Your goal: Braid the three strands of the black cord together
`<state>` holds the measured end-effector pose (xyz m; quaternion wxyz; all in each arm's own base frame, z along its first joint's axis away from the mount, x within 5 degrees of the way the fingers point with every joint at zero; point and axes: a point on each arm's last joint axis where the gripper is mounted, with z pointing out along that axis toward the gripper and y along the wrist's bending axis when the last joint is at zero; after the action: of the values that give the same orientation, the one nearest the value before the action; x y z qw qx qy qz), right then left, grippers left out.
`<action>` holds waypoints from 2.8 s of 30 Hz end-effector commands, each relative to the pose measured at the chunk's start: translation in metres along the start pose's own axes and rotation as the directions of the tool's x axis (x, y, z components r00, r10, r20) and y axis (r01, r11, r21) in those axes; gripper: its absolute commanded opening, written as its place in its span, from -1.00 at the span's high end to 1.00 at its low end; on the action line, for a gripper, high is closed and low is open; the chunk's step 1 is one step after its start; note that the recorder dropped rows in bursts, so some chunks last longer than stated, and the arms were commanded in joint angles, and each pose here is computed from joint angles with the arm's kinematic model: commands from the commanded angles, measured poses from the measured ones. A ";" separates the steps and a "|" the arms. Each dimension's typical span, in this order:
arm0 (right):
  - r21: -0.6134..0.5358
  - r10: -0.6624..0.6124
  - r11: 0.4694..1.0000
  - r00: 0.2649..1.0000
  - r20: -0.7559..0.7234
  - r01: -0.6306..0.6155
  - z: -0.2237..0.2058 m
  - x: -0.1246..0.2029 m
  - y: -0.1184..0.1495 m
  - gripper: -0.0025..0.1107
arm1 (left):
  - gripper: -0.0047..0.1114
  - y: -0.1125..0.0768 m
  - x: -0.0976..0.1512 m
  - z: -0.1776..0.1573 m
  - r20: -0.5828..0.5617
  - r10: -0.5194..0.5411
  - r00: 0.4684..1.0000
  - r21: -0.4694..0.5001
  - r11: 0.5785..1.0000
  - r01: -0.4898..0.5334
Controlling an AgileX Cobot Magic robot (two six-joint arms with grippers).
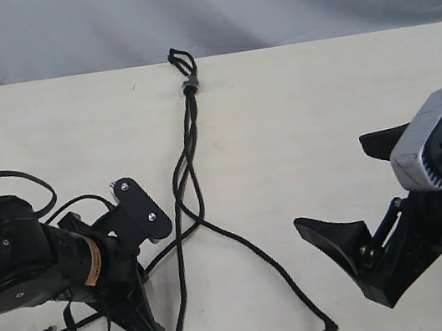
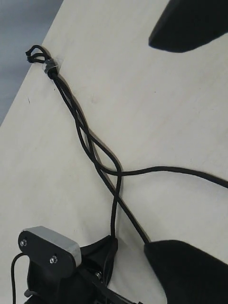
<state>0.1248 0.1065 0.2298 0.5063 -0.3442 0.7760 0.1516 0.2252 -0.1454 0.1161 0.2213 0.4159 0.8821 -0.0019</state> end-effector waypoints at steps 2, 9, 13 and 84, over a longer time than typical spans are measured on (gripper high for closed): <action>0.004 0.034 0.999 0.999 0.006 -0.034 0.000 0.000 -0.001 -0.89 | 0.89 -0.001 0.007 0.002 -0.038 -0.031 0.999 0.001 1.000 0.032; 0.003 0.043 0.999 0.999 0.004 -0.043 0.000 0.001 -0.001 -0.89 | 0.14 0.000 0.007 0.000 -0.044 -0.090 0.995 -0.008 0.996 0.090; 0.022 0.083 0.996 0.993 -0.085 -0.082 -0.001 0.000 -0.003 -0.89 | -0.21 0.007 -0.004 -0.035 0.079 -0.152 0.985 -0.037 0.987 0.156; -0.310 -0.610 0.770 0.500 -0.615 0.558 0.266 -0.008 0.026 0.96 | -0.22 0.071 0.082 -0.107 0.574 -0.553 0.604 -0.053 0.711 0.701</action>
<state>0.2767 0.2920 0.1266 0.1944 -0.6380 0.7321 -0.1384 0.1912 -0.0199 0.1933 0.4871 0.0302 0.8701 -0.0690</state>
